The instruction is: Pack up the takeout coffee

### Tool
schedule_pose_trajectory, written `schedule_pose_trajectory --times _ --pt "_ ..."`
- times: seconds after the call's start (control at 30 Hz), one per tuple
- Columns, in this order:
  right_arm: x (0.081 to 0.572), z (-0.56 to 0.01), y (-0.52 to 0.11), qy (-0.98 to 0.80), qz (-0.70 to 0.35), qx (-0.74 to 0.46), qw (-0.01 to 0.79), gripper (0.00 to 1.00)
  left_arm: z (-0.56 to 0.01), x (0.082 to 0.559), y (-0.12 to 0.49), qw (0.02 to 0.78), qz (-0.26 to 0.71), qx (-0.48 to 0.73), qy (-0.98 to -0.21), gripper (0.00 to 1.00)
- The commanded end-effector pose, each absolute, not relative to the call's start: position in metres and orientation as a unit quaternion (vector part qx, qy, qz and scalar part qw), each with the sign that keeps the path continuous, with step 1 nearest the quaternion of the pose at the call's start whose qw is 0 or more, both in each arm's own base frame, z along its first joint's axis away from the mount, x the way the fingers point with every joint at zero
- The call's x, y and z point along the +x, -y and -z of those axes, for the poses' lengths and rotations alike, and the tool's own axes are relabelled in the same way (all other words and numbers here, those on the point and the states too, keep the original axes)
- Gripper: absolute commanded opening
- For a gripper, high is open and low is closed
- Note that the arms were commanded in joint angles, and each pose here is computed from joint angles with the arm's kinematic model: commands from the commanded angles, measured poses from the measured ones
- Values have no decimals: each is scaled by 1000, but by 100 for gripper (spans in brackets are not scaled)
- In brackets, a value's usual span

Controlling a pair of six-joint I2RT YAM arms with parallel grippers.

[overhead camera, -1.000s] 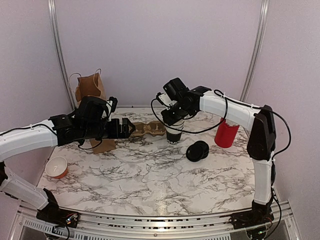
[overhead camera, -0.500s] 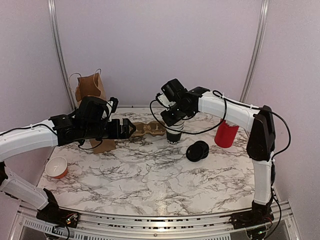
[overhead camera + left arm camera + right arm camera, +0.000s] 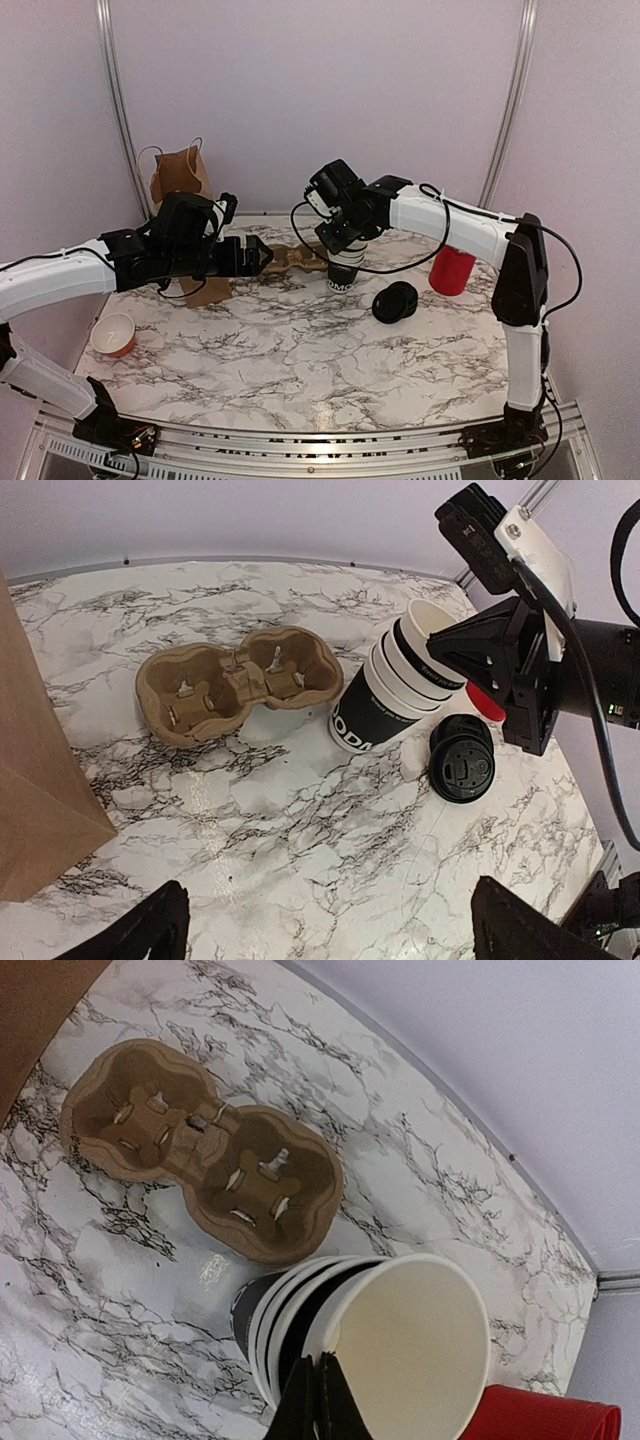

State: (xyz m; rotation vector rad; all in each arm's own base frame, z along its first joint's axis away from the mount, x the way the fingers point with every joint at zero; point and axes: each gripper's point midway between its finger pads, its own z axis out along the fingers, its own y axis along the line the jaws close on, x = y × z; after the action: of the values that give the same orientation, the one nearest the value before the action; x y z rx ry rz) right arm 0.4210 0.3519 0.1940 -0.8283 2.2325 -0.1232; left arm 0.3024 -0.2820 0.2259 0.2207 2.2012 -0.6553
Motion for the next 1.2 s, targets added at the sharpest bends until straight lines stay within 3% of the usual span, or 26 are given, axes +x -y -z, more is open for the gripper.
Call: schedule_pose_trajectory --times 0.0,0.67,1.17 --pt "430 -210 -347 -858 97 -313 396 1 -231 305 290 409 272 90 -866 99" --pt "414 -290 -358 -805 162 -314 476 1 -229 309 291 413 267 89 -866 99" --pt "385 -356 -343 -778 134 -316 526 3 -235 315 293 422 265 90 -862 99"
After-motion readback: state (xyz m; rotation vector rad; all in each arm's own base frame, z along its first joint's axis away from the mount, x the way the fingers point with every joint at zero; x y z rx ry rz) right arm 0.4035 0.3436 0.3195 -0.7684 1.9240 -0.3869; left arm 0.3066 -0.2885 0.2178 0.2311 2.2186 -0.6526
